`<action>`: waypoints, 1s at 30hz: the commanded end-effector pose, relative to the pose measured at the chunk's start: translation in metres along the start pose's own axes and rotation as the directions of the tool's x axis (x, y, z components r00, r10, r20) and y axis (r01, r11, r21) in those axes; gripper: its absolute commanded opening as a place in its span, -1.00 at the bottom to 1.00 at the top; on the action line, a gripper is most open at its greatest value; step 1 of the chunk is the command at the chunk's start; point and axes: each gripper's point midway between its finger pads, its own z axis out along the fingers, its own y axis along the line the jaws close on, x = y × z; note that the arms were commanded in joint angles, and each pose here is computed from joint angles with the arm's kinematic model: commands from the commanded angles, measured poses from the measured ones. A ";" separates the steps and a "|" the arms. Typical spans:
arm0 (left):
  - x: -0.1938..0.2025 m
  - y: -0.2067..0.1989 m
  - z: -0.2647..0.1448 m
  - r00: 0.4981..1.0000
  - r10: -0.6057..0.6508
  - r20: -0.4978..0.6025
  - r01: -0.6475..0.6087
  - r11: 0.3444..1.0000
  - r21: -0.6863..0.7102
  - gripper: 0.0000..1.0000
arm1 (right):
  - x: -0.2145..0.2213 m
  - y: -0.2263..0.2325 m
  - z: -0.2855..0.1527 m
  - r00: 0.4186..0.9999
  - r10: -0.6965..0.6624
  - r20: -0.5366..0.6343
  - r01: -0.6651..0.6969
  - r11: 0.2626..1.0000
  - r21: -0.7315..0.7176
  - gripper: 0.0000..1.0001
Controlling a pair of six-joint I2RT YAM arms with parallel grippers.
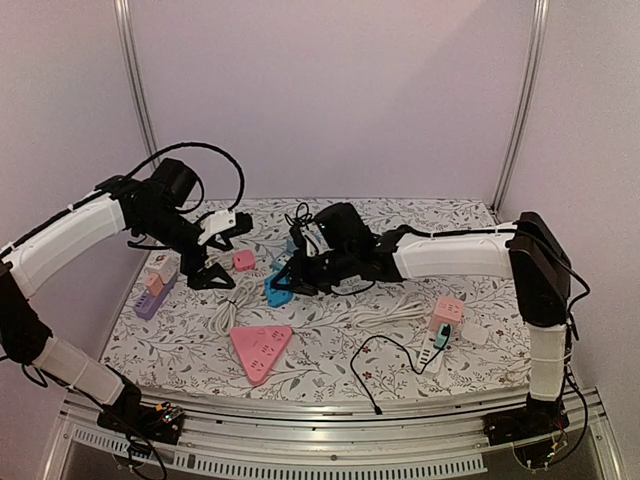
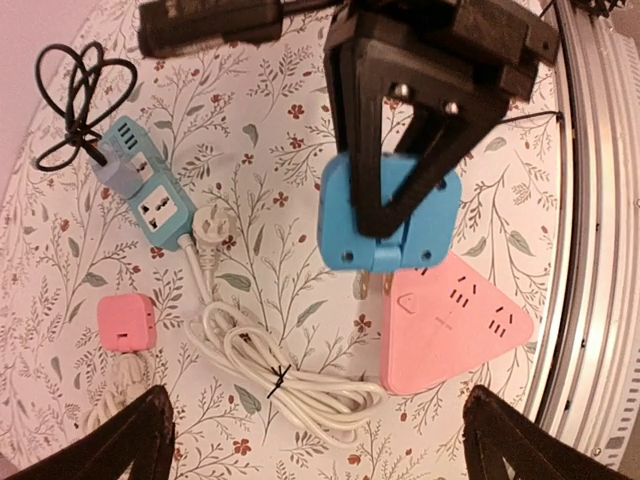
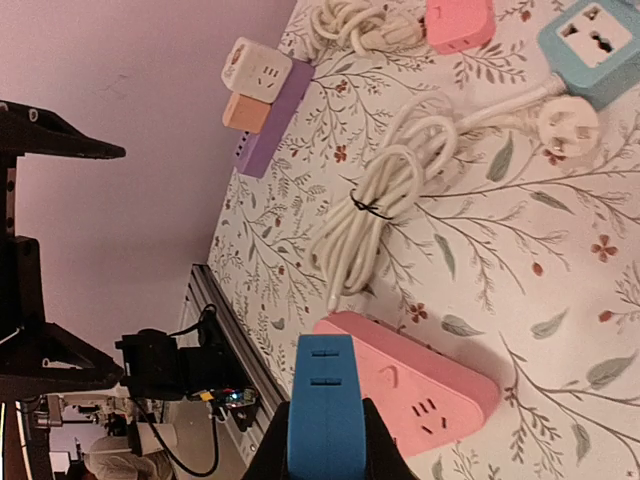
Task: Insert the plug
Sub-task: Pick up the plug from the center of the board, then move the socket to the center of the board.
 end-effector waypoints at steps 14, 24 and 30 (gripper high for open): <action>0.127 -0.062 0.114 0.852 0.459 -0.253 -0.401 0.882 0.250 0.19 | -0.032 -0.030 -0.174 0.906 -0.406 0.119 0.290 0.801 0.523 -1.00; 0.106 -0.070 0.150 0.827 0.535 -0.171 -0.479 0.831 0.284 -0.19 | -0.016 -0.036 -0.176 0.895 -0.443 0.045 0.361 0.780 0.511 -1.00; 0.080 -0.086 0.162 0.917 0.330 -0.223 -0.266 0.924 0.274 -0.35 | 0.001 -0.055 -0.173 0.971 -0.216 0.102 0.125 0.825 0.551 -1.00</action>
